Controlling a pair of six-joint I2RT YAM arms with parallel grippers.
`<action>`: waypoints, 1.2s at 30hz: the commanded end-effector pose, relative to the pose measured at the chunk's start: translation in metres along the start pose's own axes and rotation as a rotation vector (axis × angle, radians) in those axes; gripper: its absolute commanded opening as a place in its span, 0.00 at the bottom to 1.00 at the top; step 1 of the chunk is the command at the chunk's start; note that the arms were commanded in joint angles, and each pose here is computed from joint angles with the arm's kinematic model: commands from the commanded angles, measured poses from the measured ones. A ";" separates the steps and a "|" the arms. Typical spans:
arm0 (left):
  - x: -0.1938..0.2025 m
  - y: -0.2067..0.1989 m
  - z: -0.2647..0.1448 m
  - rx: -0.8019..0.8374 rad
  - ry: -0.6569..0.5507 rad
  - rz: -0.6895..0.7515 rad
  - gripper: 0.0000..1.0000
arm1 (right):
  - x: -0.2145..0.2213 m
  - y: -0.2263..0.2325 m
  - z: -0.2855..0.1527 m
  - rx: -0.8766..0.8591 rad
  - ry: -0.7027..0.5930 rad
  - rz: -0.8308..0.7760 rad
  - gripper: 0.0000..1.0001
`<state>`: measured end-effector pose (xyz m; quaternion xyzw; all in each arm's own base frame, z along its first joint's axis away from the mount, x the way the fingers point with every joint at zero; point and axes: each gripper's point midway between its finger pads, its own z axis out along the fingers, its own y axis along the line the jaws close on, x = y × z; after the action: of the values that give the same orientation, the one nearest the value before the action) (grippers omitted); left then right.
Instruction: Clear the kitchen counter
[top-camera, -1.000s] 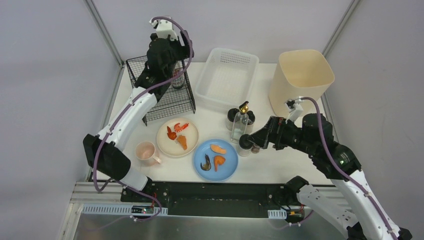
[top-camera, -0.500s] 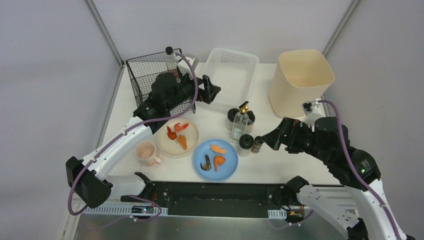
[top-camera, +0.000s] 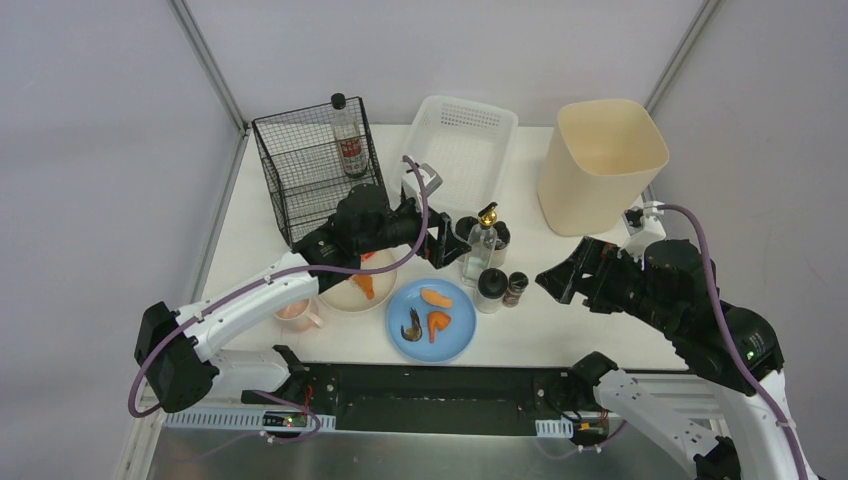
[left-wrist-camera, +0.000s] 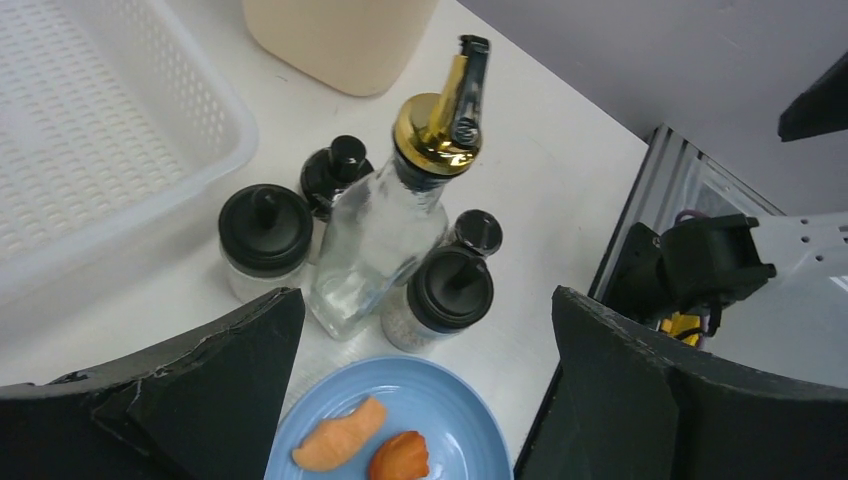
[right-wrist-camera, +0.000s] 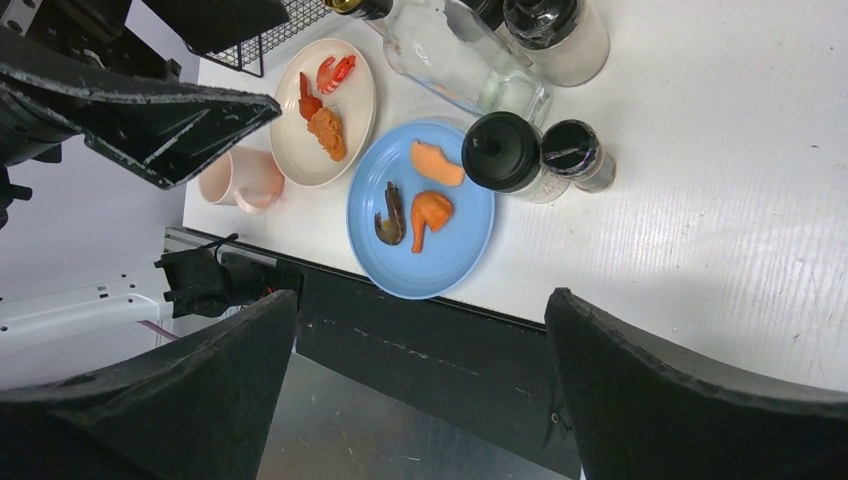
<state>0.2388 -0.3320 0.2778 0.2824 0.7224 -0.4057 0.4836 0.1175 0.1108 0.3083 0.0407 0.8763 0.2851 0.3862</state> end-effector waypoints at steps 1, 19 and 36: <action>-0.011 -0.032 0.007 0.112 -0.048 0.025 0.99 | -0.003 0.006 -0.006 -0.024 -0.013 0.017 0.99; -0.011 -0.018 0.053 0.010 -0.121 0.124 0.97 | 0.008 0.021 0.003 -0.118 0.036 0.029 0.99; -0.027 -0.008 0.077 -0.074 -0.251 0.168 0.84 | 0.014 0.018 0.005 -0.130 0.037 0.034 0.99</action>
<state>0.2693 -0.3949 0.2520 0.2940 0.6865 -0.3581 0.5603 0.1093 0.1284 0.3019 0.0269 0.8696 0.3334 0.3632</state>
